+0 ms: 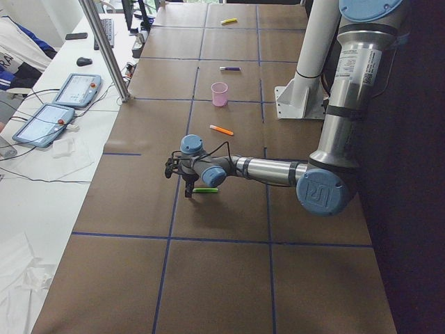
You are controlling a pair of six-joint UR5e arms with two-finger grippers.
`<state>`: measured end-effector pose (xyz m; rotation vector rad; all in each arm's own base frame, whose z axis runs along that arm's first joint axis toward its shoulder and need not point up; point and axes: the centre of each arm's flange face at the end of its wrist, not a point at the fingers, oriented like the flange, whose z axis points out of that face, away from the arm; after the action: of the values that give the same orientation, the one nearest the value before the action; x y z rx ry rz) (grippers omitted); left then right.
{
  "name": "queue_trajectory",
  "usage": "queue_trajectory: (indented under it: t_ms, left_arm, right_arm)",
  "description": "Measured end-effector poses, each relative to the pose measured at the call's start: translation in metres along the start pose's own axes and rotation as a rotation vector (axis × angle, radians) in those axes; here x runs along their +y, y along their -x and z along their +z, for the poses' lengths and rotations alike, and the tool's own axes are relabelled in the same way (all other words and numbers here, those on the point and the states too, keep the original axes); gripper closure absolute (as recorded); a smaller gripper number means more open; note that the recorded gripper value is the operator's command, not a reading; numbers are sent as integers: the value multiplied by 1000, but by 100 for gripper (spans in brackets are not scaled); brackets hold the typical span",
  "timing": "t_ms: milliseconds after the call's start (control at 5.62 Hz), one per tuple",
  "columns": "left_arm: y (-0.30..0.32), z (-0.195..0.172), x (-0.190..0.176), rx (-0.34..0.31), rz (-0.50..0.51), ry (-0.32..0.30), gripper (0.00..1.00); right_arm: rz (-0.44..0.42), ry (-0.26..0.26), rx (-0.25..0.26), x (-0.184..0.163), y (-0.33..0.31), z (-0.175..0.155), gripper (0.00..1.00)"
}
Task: Collect pens into pen holder
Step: 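Lift the green highlighter and carry it above the pink cup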
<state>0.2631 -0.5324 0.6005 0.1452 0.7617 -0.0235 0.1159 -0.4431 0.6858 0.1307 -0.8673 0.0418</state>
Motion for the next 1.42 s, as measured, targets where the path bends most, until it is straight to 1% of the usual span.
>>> queue_trajectory:
  t_ms: [178, 534, 712, 890, 1068, 1247, 1425]
  left_arm:
    - [0, -1, 0, 1, 1, -2, 100]
    - [-1, -2, 1, 3, 3, -2, 100]
    - [-10, -10, -1, 18, 13, -11, 100]
    - [-36, -35, -8, 56, 50, -54, 100]
    - [-76, -72, -24, 98, 100, -144, 100]
    - [-131, -105, -37, 137, 147, -242, 100]
    - [-205, -131, -44, 189, 166, -342, 100]
  right_arm:
    - [-1, -1, 0, 0, 0, 0, 0]
    - [-1, -1, 0, 0, 0, 0, 0]
    - [-2, -1, -1, 0, 1, -1, 0]
    - [-2, -2, -1, 0, 1, -1, 0]
    - [-2, -1, -1, 3, -1, 0, 0]
    - [-10, -7, -1, 14, -6, 5, 0]
    - [-20, -19, 0, 29, -11, 10, 0]
